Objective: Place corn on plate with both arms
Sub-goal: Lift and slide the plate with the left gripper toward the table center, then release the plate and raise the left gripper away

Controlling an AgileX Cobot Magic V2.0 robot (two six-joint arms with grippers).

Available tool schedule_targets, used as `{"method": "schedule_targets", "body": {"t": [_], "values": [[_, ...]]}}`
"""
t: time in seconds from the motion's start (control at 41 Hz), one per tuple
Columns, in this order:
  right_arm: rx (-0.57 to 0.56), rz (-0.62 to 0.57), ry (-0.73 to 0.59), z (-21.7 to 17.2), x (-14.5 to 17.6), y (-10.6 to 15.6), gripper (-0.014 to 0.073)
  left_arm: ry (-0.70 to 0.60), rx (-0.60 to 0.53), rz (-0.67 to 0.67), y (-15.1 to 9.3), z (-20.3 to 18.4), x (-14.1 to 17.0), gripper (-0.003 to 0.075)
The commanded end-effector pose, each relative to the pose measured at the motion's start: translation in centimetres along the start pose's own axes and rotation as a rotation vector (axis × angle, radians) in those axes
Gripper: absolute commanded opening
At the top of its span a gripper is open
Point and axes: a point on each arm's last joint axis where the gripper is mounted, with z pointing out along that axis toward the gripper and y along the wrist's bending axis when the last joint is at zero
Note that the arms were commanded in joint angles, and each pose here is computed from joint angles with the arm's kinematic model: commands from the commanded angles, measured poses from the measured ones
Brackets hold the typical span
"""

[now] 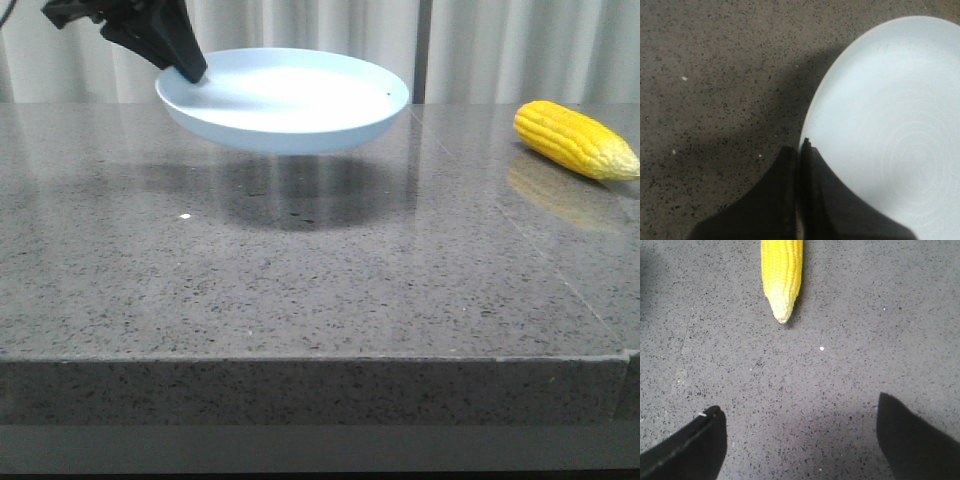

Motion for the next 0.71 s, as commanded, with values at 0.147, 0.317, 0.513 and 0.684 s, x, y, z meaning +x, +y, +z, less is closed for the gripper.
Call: {"method": "schedule_targets", "body": {"t": [0.147, 0.317, 0.513, 0.684], "values": [[-0.004, -0.004, -0.091, -0.7, -1.5, 0.1, 0.0633, -0.063, 0.016, -0.02, -0.2, 0.9, -1.1, -0.002], [-0.004, -0.004, -0.091, -0.7, -1.5, 0.1, 0.0633, -0.011, 0.022, -0.03, 0.2, 2.4, -0.6, 0.0057], [-0.004, -0.004, -0.091, -0.7, -1.5, 0.1, 0.0633, -0.02, 0.018, -0.025, 0.2, 1.9, -0.8, 0.0409], [-0.004, -0.004, -0.091, -0.7, -1.5, 0.1, 0.0633, -0.05, -0.003, 0.022, -0.5, -0.9, -1.0, 0.048]]}}
